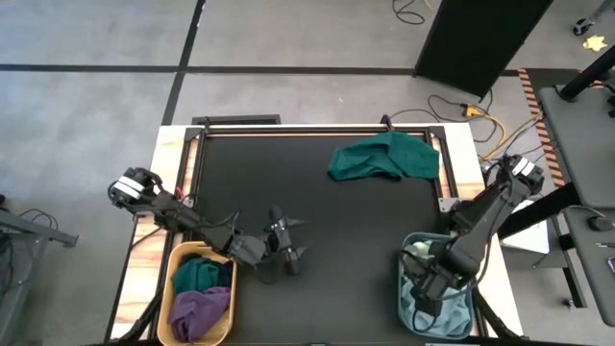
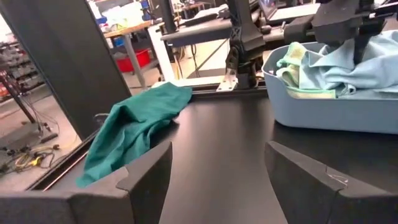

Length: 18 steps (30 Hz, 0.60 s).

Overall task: Sort microfiber towel by color & place in baskets
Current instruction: Put the light blue microfiber towel into the blue bin

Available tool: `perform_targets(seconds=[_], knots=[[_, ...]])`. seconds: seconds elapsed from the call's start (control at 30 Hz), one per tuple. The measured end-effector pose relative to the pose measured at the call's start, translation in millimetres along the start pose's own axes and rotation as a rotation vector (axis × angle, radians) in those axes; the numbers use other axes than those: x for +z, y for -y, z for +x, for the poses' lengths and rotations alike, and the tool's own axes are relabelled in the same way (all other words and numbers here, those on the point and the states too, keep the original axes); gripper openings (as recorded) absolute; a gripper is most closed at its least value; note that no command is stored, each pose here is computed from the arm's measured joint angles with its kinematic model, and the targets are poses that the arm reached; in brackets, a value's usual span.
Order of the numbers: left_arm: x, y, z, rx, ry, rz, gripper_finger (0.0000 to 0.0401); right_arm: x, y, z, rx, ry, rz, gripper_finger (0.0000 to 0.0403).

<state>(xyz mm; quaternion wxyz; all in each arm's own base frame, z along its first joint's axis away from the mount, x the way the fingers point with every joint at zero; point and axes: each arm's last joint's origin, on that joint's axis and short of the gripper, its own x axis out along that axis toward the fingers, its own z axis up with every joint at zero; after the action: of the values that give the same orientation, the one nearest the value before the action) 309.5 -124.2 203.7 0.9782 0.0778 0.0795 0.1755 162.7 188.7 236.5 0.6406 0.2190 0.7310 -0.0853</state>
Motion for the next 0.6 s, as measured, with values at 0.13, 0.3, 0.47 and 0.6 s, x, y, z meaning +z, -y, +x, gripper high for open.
perform_targets(seconds=[0.13, 0.3, 0.47, 0.6], knots=[[1, 1, -1, -0.004, 0.003, -0.004, 0.024, -3, -1, -11, 0.001, 0.008, -0.016, 0.0032], [0, 4, -4, -0.017, 0.002, -0.02, 0.024, -6, 4, -1, -0.071, 0.006, 0.004, 0.0032], [-1, 10, -10, -0.037, -0.004, -0.014, 0.024, -6, 11, 38, -0.172, -0.029, 0.015, 0.0057], [0, 13, -17, -0.011, -0.012, 0.002, 0.024, -4, 9, 52, -0.2, -0.077, 0.009, 0.0147]])
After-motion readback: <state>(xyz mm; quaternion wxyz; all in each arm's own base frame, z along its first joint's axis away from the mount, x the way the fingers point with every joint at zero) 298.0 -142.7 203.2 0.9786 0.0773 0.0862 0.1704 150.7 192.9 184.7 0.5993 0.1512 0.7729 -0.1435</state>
